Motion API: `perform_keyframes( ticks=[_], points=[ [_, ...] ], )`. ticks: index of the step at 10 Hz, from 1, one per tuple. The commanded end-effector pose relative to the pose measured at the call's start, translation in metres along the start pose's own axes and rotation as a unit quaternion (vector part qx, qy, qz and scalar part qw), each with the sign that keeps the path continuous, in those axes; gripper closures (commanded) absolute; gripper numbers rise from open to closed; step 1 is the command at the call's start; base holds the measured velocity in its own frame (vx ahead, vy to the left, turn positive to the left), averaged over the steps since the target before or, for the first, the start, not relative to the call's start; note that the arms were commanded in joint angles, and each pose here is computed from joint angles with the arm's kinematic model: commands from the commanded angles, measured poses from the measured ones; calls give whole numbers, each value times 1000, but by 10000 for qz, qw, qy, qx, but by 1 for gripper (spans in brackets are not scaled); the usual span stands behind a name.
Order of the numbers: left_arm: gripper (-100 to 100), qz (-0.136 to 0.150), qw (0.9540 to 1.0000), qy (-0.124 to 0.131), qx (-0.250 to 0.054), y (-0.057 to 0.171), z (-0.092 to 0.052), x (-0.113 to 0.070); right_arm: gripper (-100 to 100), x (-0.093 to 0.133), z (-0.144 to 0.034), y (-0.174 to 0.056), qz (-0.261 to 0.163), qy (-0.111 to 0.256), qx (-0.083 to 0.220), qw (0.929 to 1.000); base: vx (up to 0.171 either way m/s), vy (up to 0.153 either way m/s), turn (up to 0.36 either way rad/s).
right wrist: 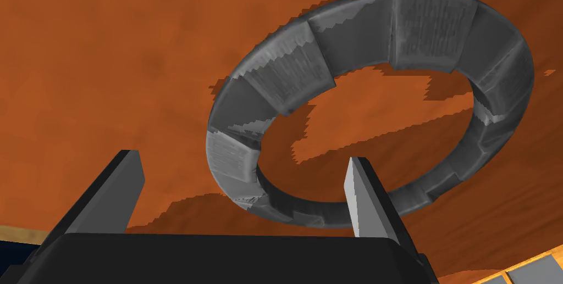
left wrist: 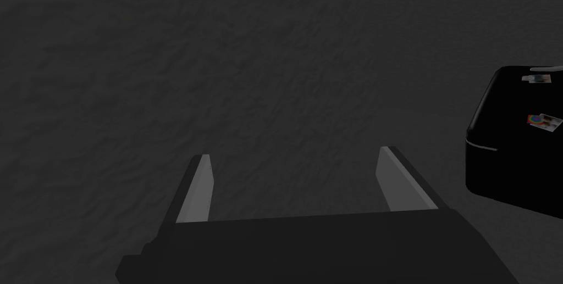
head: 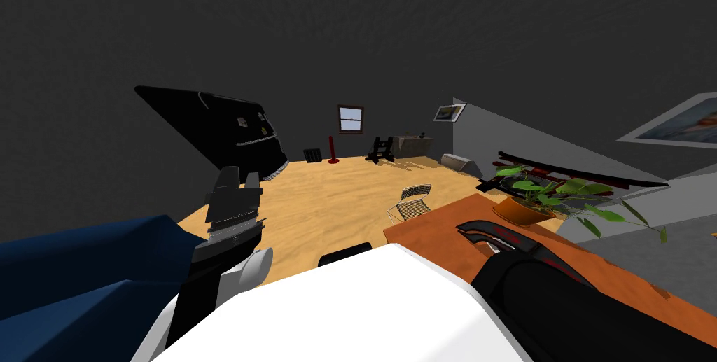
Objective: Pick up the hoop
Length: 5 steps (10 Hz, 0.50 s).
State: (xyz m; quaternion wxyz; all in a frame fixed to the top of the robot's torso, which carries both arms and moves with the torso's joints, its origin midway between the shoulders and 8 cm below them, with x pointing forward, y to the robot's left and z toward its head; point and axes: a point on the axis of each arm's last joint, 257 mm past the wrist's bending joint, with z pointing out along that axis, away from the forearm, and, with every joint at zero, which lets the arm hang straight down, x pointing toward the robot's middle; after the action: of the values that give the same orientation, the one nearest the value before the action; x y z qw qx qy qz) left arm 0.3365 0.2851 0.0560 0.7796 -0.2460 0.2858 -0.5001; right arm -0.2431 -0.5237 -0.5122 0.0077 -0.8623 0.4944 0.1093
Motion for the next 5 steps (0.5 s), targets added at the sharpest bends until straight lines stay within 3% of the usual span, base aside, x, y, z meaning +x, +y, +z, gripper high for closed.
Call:
perform_keyframes(
  ticks=[1, 4, 5],
  points=[
    [0, 0, 10000, 0, 0, 0, 0, 0, -100, 15, 1, -13, 47, 6, 28, 10000, -65, 17, 7],
    [0, -1, 10000, 0, 1, 0, 0, 0, -100, 38, 2, -34, -44, 33, 28, 10000, -127, 22, 4],
    [0, -1, 10000, 0, 0, 0, 0, 0, -100, 38, 2, -33, -57, 26, 8, 10000, -57, 9, -2]
  ],
)
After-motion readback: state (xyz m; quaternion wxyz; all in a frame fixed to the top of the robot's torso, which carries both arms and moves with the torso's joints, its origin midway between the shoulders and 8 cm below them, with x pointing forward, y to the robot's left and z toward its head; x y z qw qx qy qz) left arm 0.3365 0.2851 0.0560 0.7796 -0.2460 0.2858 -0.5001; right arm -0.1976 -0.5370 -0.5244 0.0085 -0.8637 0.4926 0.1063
